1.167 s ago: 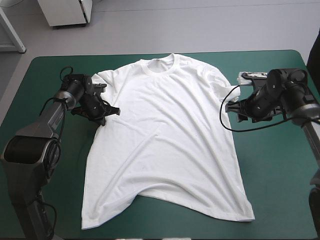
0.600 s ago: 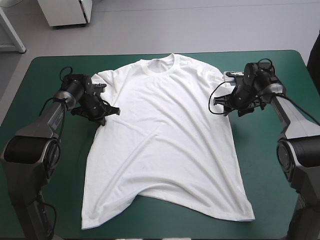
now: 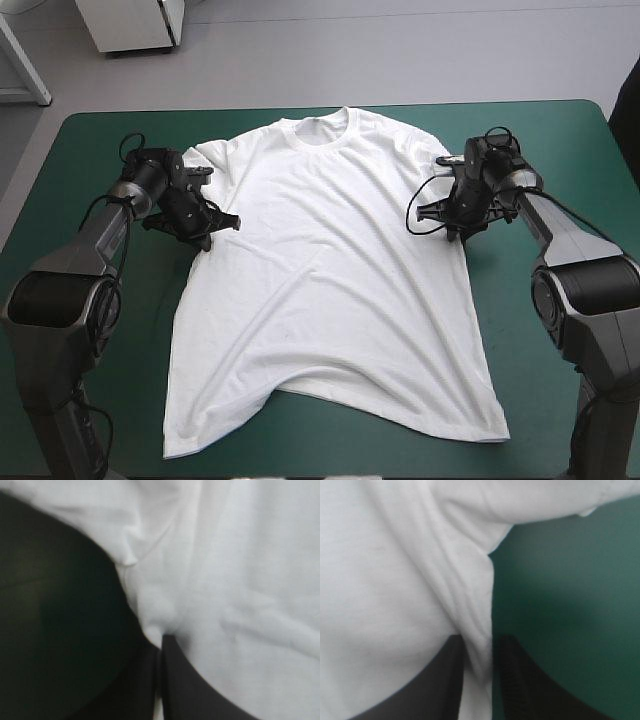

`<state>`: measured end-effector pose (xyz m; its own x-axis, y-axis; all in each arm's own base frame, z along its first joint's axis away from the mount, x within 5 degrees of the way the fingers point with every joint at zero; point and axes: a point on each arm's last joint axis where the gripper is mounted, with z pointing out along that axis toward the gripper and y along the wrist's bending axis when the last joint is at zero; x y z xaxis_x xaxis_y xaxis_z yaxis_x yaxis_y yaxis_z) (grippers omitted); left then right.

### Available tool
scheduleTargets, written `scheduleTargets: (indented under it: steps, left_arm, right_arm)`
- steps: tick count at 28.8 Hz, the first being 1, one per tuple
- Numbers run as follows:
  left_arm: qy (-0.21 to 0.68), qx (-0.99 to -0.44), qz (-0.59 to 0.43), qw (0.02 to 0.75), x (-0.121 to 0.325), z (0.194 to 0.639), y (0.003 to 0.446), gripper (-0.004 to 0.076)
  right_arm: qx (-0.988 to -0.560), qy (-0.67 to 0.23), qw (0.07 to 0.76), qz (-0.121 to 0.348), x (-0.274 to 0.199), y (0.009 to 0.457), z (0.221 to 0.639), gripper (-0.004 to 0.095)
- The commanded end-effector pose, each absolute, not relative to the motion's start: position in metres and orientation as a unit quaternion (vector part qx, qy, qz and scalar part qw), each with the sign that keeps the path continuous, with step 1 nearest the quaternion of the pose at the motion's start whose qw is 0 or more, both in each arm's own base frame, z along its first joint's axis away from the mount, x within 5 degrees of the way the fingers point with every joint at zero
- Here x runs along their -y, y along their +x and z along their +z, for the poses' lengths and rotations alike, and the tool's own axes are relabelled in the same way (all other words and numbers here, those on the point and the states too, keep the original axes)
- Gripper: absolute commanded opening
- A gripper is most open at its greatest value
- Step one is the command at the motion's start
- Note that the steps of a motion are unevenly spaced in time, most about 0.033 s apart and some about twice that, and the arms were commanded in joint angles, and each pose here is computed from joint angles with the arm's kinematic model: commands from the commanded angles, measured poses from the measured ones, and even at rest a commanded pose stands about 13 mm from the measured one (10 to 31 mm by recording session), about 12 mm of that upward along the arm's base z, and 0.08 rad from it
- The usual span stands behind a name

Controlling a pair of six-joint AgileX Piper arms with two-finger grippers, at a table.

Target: Fold the cloth

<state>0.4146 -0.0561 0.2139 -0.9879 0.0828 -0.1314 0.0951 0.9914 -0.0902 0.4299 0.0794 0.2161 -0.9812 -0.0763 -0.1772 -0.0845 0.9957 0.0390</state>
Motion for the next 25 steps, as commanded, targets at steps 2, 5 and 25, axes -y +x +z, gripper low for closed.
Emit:
scheduleTargets:
  steps: [2,5,25]
  left_arm:
    - [0.043,-0.993,-0.058,0.092,0.060,0.219,0.418,-0.0022]
    - [0.043,-0.993,-0.058,0.094,0.060,0.221,0.418,-0.0022]
    - [0.082,-0.949,-0.090,0.292,0.057,0.400,0.356,-0.0022]
  right_arm:
    - [-0.995,-0.040,0.085,0.035,-0.084,0.427,0.224,-0.0008]
    - [-0.995,-0.047,0.080,0.030,-0.085,0.425,0.225,-0.0013]
    - [-0.956,-0.057,0.289,0.015,-0.065,0.358,0.392,-0.0013]
